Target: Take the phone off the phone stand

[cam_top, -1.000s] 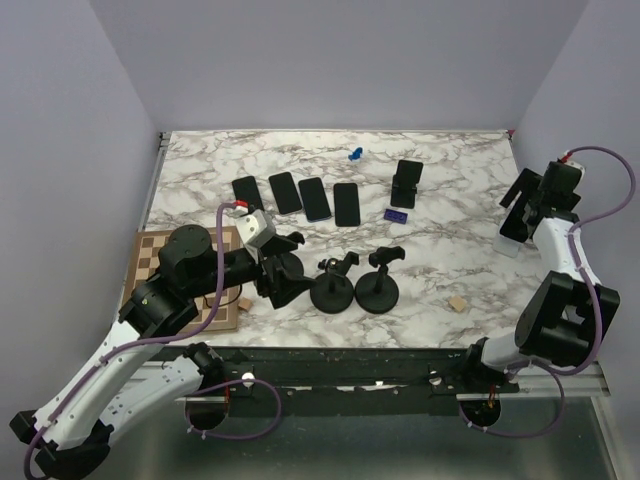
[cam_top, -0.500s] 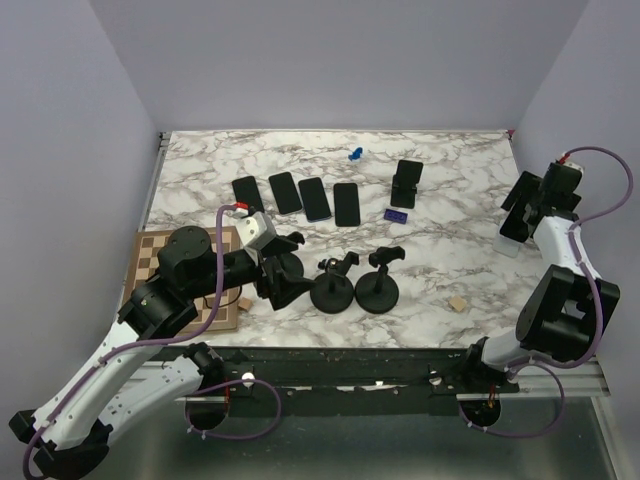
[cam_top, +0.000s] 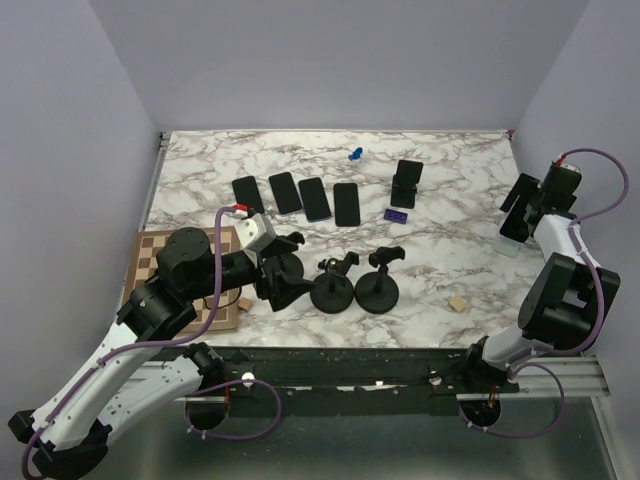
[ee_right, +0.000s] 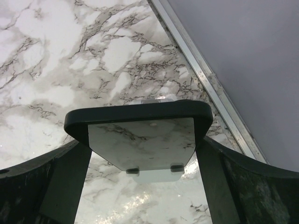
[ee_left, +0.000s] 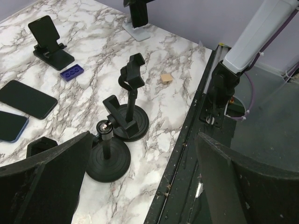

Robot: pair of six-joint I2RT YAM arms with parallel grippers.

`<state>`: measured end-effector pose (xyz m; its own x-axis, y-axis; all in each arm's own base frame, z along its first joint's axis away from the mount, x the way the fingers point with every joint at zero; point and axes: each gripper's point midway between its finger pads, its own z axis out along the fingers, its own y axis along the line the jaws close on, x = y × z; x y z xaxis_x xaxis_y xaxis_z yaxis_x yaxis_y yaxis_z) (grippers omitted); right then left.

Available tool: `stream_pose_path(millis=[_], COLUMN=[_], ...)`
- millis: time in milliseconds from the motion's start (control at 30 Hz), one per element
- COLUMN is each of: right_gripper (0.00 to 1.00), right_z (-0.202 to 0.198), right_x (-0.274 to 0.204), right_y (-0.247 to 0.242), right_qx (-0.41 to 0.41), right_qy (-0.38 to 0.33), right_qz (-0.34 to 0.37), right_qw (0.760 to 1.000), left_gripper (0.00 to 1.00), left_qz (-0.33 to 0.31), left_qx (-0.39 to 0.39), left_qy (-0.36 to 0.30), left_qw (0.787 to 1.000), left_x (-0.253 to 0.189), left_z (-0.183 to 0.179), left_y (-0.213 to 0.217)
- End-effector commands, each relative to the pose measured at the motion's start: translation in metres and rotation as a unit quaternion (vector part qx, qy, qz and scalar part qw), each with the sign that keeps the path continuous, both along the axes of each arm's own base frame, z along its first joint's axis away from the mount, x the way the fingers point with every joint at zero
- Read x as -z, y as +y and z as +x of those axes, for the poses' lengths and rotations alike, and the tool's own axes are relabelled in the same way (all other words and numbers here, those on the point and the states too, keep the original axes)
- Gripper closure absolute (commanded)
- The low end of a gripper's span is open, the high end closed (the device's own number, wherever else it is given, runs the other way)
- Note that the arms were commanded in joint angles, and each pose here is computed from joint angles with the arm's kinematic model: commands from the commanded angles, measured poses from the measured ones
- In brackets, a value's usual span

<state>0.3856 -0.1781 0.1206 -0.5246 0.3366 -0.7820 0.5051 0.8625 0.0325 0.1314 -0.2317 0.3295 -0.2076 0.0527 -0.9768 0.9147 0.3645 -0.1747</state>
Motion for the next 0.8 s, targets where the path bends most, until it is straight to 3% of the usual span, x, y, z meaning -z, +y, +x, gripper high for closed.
stream_pose_path(millis=[0,167,367,767], right_gripper=[0.05,0.09,0.22,0.73], right_z=[0.004,0.007,0.010,0.005], right_x=[-0.002,0.005,-0.001,-0.037], right_y=[-0.003,-0.005,-0.004,-0.009], right_qx=[-0.013,-0.013,-0.021,0.007], right_qy=[-0.019,-0.013,-0.023,-0.045], right_qz=[-0.014,-0.015,-0.018,-0.031], right_qw=[1.000,1.000,0.999,0.998], left_gripper=[0.02,0.01,0.01,0.01], left_qz=[0.004,0.005,0.007,0.011], left_qx=[-0.004,-0.003,-0.004,-0.005], left_qy=[-0.011,-0.008,-0.010,-0.006], left_qw=[1.000,1.000,1.000,1.000], left_x=[0.002,0.003,0.004,0.007], left_z=[0.001,0.001,0.002,0.004], left_y=[0.001,0.001,0.000,-0.001])
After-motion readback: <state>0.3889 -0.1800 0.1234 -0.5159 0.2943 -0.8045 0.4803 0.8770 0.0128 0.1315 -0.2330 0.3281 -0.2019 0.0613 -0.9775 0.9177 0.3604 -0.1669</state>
